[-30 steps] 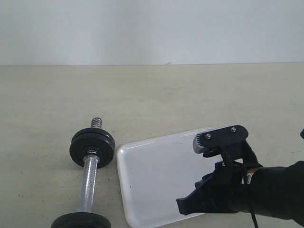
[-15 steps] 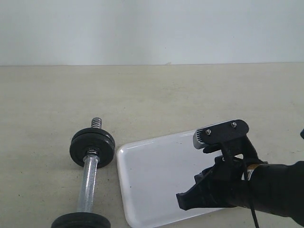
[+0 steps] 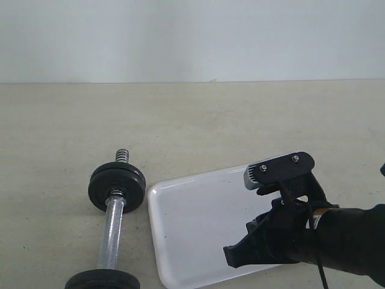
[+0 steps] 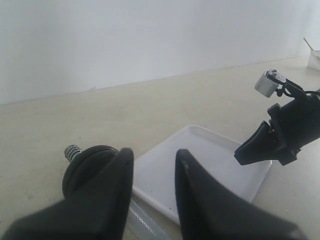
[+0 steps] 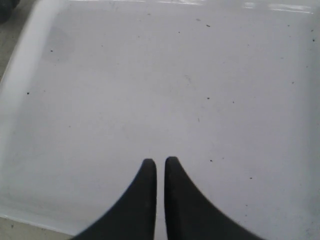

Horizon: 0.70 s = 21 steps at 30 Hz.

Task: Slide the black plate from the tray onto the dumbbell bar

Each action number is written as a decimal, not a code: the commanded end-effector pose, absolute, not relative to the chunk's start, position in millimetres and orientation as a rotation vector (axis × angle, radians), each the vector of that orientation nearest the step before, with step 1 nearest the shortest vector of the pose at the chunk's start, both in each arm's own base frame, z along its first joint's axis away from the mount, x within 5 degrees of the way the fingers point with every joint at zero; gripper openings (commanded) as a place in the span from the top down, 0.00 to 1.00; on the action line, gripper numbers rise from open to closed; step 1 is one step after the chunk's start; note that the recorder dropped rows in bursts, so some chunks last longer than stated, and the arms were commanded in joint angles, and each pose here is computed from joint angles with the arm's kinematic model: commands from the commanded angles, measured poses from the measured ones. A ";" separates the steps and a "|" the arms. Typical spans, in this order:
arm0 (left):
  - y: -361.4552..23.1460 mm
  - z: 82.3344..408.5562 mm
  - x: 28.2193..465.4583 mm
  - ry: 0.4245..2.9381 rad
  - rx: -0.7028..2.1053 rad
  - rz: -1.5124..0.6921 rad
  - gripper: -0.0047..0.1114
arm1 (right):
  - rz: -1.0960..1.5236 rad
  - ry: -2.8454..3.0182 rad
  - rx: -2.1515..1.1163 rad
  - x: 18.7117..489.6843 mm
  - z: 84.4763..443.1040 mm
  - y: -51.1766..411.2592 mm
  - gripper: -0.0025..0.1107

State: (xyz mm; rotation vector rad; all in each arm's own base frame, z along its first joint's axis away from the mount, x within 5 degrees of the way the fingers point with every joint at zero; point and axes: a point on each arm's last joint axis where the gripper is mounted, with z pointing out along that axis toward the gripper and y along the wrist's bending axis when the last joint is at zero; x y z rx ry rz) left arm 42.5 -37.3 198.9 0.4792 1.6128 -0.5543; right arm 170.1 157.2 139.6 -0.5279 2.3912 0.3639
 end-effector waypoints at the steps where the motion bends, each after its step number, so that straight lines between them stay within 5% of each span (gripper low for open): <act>1: -37.2 197.6 42.5 1.612 0.487 -0.545 0.72 | 0.359 2.387 -0.535 170.1 139.8 156.3 0.97; 21: -37.2 197.6 42.5 1.612 0.487 -0.545 0.72 | 0.364 2.389 -0.519 170.3 140.0 156.3 0.97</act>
